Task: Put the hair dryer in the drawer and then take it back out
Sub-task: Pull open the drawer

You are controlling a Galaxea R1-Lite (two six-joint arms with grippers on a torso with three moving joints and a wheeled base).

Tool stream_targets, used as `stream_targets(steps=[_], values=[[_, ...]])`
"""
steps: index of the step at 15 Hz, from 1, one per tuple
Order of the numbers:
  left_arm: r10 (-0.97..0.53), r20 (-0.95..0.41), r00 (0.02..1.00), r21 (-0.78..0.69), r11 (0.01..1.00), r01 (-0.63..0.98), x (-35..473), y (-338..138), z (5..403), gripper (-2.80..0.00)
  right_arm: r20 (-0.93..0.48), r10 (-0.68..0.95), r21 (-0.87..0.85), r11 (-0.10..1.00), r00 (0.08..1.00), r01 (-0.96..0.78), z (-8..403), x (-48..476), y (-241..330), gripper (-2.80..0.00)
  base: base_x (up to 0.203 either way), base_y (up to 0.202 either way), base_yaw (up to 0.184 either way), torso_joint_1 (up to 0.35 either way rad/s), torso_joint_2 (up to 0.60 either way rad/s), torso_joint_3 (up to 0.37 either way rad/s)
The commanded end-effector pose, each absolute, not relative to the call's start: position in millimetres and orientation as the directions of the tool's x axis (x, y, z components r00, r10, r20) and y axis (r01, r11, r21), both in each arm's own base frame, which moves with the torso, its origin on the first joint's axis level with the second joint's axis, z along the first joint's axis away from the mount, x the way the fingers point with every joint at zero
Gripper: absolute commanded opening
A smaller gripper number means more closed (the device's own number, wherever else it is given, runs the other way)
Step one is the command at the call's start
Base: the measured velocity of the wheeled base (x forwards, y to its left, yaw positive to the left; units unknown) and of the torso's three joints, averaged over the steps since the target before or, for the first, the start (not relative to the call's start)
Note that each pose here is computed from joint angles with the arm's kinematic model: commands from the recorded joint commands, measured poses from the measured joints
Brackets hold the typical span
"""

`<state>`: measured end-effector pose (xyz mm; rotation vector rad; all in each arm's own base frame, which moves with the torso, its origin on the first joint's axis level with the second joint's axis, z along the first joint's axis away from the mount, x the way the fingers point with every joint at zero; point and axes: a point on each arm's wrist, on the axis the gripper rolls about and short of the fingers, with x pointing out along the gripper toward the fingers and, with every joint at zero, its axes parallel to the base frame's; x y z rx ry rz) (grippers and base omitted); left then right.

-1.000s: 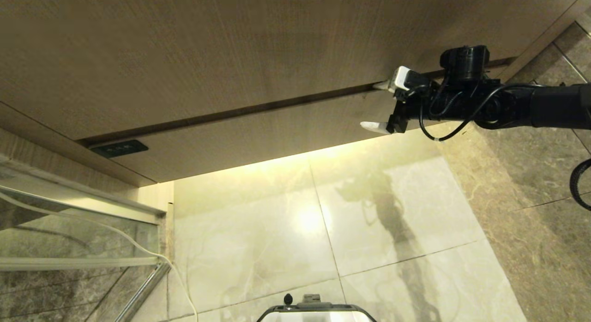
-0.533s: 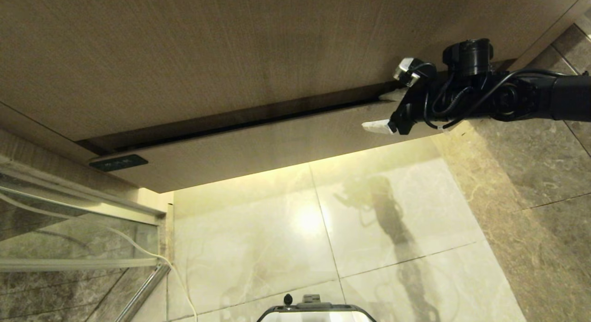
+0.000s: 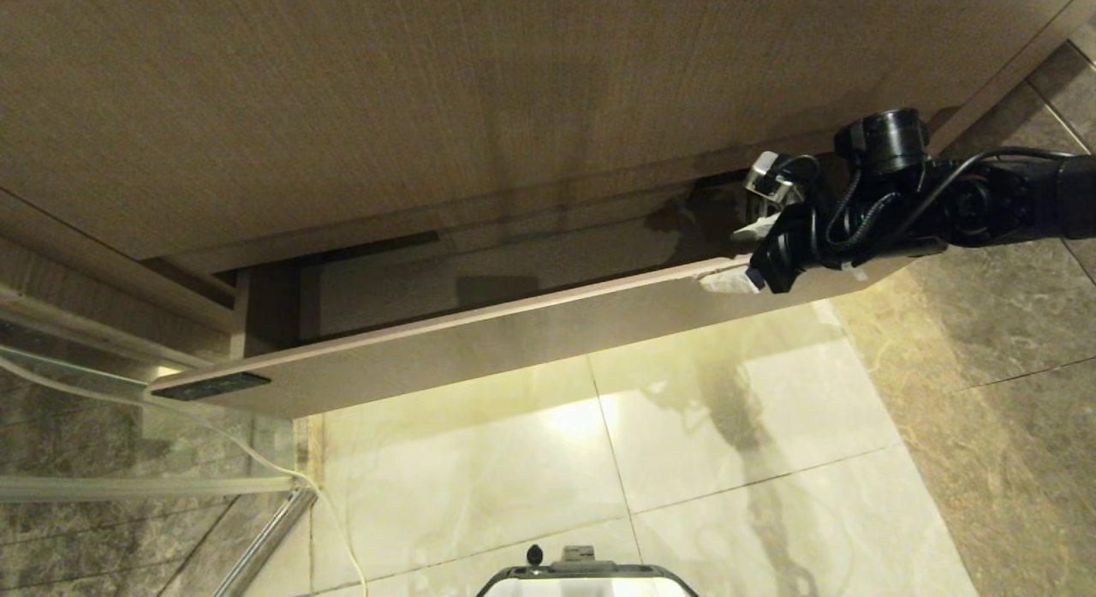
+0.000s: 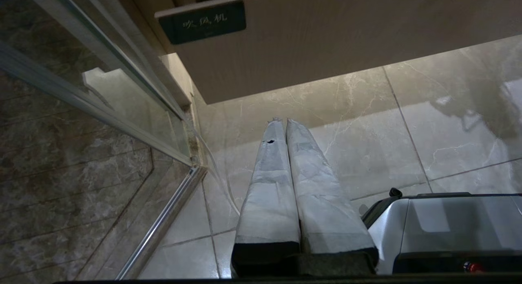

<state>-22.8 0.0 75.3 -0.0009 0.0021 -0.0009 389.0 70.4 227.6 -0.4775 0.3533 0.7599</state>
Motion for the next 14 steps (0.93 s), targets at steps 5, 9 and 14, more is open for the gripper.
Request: stream_targets(steps=[5, 9, 14], values=[[-0.002, -0.003, 1.000, -0.002, 1.000, 0.002, -22.7, 0.0, 75.0, -2.80, -0.683, 0.497, -0.047, 0.702, 0.536, -0.710, 239.9, 248.4, 27.4, 0.00, 0.000, 0.000, 0.000, 0.000, 0.00, 0.000], [-0.002, -0.002, 1.000, -0.002, 1.000, 0.002, -22.8, 0.0, 75.1, -2.80, -0.705, 0.409, -0.022, 0.805, 0.580, -0.593, 244.2, 199.7, 9.2, 0.00, 0.000, 0.000, 0.000, 0.000, 0.00, 0.000], [-0.002, -0.001, 1.000, -0.001, 1.000, 0.002, -22.8, 0.0, 75.3, -2.80, -0.637, 0.200, -0.114, 0.930, 0.744, -0.348, 247.7, 199.1, -23.5, 0.00, 0.000, 0.000, 0.000, 0.000, 0.00, 0.000]])
